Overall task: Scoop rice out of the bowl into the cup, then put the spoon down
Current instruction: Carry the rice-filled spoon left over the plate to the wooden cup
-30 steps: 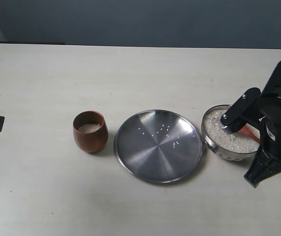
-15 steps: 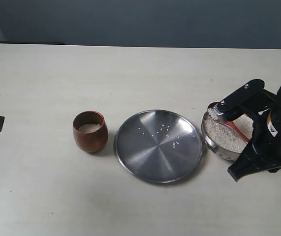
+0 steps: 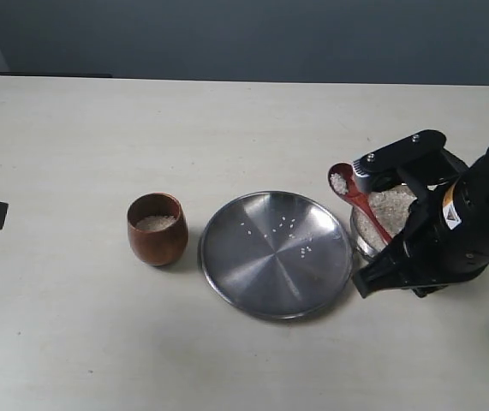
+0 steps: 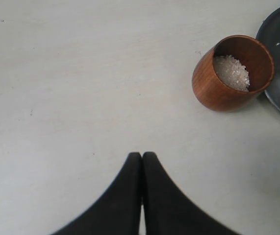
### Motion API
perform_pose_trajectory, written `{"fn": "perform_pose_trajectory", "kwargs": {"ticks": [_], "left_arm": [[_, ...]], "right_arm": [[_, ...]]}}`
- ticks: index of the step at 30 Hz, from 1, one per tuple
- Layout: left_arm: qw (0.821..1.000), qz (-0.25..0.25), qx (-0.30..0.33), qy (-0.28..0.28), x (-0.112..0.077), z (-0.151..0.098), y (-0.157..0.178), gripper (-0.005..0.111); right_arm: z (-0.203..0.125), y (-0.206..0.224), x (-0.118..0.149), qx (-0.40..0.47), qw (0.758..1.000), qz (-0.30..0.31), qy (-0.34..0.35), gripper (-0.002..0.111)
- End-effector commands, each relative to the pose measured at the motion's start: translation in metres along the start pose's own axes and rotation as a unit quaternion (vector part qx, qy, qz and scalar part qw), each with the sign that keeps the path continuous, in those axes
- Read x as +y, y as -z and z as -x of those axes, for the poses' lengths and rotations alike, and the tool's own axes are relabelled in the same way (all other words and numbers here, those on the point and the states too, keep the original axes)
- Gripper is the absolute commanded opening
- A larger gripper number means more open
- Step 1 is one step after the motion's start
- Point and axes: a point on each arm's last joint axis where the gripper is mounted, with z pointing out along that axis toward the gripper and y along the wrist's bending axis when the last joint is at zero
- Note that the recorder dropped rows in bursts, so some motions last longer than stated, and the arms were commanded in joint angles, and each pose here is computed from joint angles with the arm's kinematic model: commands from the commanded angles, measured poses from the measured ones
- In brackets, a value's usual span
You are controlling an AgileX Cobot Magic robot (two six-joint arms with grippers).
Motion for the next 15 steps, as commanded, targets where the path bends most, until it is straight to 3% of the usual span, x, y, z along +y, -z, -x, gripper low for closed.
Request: {"fn": "perform_pose_trajectory", "kwargs": {"ticks": [1,15], "left_arm": [[1.000,0.002,-0.004,0.001,0.001,0.001,-0.001,0.000],[1.000,0.002,-0.004,0.001,0.001,0.001,-0.001,0.000]], "right_arm": [[0.010,0.007,0.004,-0.018,1.000,0.019,0.011,-0.001],[0.047,0.009,0.025,-0.005,0.997,0.070,0.037,-0.001]]}}
